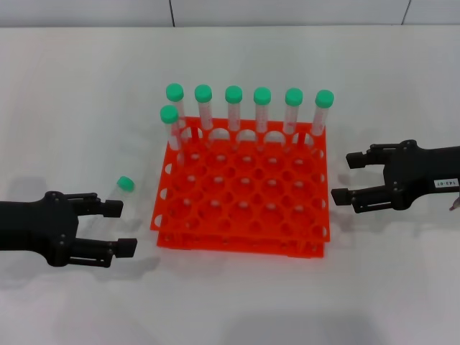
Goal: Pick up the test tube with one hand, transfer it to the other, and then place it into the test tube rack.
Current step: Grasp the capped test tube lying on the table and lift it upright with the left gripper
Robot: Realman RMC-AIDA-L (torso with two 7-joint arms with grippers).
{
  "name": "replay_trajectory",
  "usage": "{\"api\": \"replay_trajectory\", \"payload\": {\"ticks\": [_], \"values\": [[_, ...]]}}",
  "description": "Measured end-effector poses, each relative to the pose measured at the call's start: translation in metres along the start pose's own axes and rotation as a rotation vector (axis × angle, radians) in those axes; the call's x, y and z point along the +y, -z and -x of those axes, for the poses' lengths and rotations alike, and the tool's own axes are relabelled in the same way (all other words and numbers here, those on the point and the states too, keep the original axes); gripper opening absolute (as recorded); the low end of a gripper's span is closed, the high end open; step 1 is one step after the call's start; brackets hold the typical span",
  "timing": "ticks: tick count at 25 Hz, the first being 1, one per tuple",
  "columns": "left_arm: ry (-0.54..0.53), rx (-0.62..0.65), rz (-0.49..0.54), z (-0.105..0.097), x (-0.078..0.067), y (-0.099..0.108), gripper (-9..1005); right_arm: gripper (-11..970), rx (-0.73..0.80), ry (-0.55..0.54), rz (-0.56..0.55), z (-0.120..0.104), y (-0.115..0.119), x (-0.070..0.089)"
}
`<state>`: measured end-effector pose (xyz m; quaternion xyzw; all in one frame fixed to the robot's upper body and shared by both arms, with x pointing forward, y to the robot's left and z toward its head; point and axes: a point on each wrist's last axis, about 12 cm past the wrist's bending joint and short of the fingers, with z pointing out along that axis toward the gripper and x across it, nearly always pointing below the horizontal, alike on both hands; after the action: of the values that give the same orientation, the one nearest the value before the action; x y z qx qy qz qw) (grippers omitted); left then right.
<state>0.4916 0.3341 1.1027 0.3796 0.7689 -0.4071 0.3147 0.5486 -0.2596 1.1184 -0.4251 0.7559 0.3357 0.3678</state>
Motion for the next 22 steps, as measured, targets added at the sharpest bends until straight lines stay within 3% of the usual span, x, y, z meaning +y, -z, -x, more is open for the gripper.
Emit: {"api": "replay_trajectory", "payload": {"ticks": [22], "values": [[0.000, -0.043, 0.008, 0.0072, 0.0012, 0.0030, 860, 811, 0.000, -0.002, 0.000, -0.0011, 0.0000, 0.0005]]}}
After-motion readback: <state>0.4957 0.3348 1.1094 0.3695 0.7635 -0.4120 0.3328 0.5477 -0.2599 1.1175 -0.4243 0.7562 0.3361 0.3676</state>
